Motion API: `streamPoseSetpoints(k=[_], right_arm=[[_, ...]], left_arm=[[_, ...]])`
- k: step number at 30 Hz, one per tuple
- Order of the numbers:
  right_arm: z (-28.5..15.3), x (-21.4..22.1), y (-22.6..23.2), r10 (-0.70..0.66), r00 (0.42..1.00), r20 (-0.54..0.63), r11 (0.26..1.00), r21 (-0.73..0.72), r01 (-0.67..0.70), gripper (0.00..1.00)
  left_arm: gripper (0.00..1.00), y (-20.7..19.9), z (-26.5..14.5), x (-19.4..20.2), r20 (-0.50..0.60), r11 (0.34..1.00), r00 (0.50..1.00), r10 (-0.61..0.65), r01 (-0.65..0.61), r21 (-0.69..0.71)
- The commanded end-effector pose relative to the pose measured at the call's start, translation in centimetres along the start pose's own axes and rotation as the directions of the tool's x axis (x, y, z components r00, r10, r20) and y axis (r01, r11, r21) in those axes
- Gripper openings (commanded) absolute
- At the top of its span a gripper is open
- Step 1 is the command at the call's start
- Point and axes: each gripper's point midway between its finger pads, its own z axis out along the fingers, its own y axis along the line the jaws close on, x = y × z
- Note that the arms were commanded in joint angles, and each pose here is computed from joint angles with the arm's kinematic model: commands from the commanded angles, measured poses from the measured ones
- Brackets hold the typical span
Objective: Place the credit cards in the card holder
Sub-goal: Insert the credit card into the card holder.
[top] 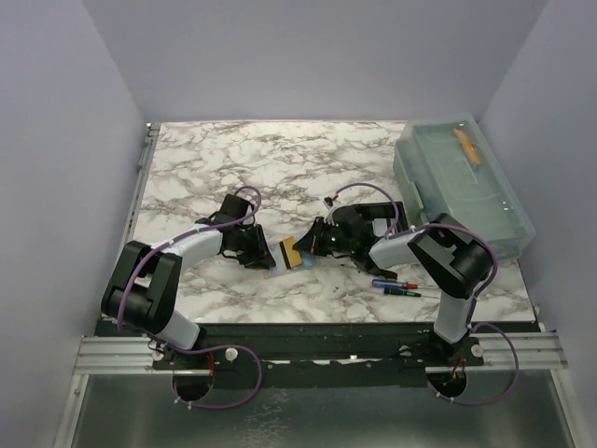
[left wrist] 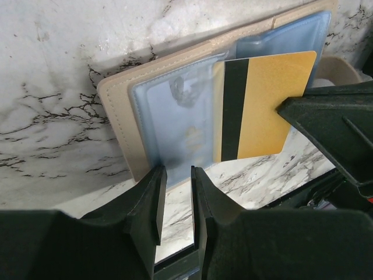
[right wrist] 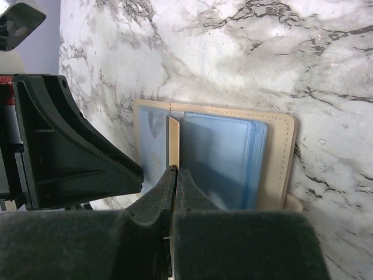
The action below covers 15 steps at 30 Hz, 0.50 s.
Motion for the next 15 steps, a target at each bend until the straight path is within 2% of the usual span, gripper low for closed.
streamPoseSetpoints(k=[1,9,12,15], right_arm=[[0.8,0.9,0.3,-0.025,0.999,0.021,1.0,-0.004,0.025,0.0],[1.0,1.8,-0.1,-0.044,0.998,0.04,0.999,0.0,0.044,0.0],[0.8,1.9,-0.4,-0.043,0.998,0.041,0.999,0.01,0.043,0.0],[0.7,2.2,-0.7,-0.04,0.999,0.034,0.999,0.015,0.04,0.0]], left_arm=[[0.29,-0.4,-0.3,0.4,-0.009,0.999,1.0,-0.017,0.017,0.028],[0.35,-2.0,-1.9,-0.9,0.07,0.998,0.997,-0.016,0.011,0.062],[0.4,-1.5,-2.8,-1.9,0.146,0.999,0.989,-0.03,0.026,0.025],[0.44,0.4,-3.5,-2.6,0.206,0.994,0.975,-0.082,0.095,-0.054]])
